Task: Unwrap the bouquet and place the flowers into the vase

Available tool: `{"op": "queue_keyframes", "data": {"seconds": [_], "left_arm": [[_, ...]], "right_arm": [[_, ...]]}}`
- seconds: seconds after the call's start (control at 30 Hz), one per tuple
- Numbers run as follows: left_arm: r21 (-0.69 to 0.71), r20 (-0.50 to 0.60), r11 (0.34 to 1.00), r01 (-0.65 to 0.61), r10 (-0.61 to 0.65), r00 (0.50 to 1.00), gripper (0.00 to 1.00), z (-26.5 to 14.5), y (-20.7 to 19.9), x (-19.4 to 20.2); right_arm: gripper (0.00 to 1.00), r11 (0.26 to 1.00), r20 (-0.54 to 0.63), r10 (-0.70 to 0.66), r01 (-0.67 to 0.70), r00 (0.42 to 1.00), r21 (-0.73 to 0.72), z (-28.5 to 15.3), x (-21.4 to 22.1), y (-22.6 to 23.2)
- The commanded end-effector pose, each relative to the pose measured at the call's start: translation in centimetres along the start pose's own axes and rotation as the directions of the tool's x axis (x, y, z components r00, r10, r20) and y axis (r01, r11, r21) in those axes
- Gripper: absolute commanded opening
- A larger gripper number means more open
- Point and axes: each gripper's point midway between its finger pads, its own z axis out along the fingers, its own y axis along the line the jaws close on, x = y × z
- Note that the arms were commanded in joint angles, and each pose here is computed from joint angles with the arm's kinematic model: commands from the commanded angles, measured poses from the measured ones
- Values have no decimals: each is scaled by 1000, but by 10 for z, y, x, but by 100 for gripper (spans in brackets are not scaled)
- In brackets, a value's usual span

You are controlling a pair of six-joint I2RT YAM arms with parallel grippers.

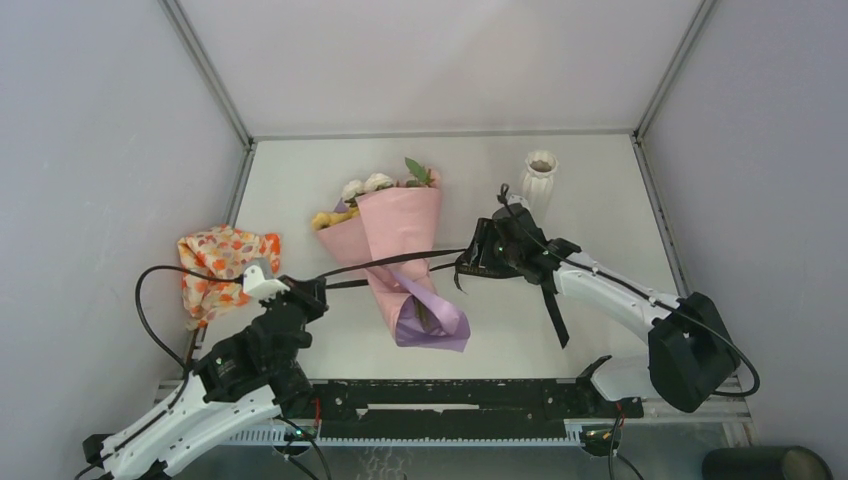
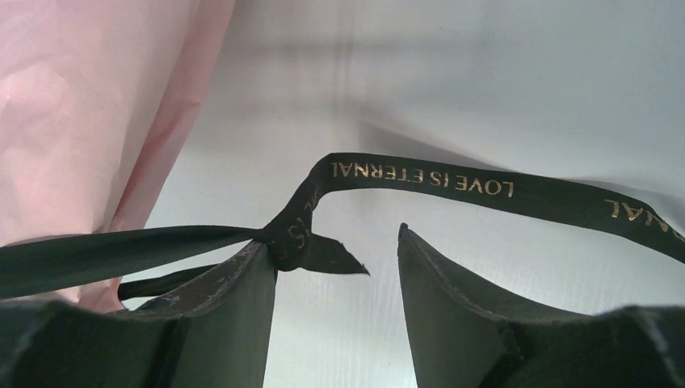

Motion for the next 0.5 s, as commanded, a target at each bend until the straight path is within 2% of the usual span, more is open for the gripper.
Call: {"op": "queue_keyframes", "data": {"seconds": [0.0,0.3,0.37,0.47], "left_arm": [[-157,226,987,38,-1,974,6,-13,32,-64],[-167,227,986,29,9,974,6,-14,35,-64],[-164,220,986,26,11,975,6,-12,33,-62],[-136,199,991,12,16,980,6,-7,24,-55]], "right_arm": [[61,949,44,11,-24,999,315,-9,-7,-96],[61,947,72,42,-63,996,316,-24,-11,-109],[61,962,78,40,-60,996,265,-29,-14,-99],[61,995,81,0,-8,997,104,-37,-17,-65]]}}
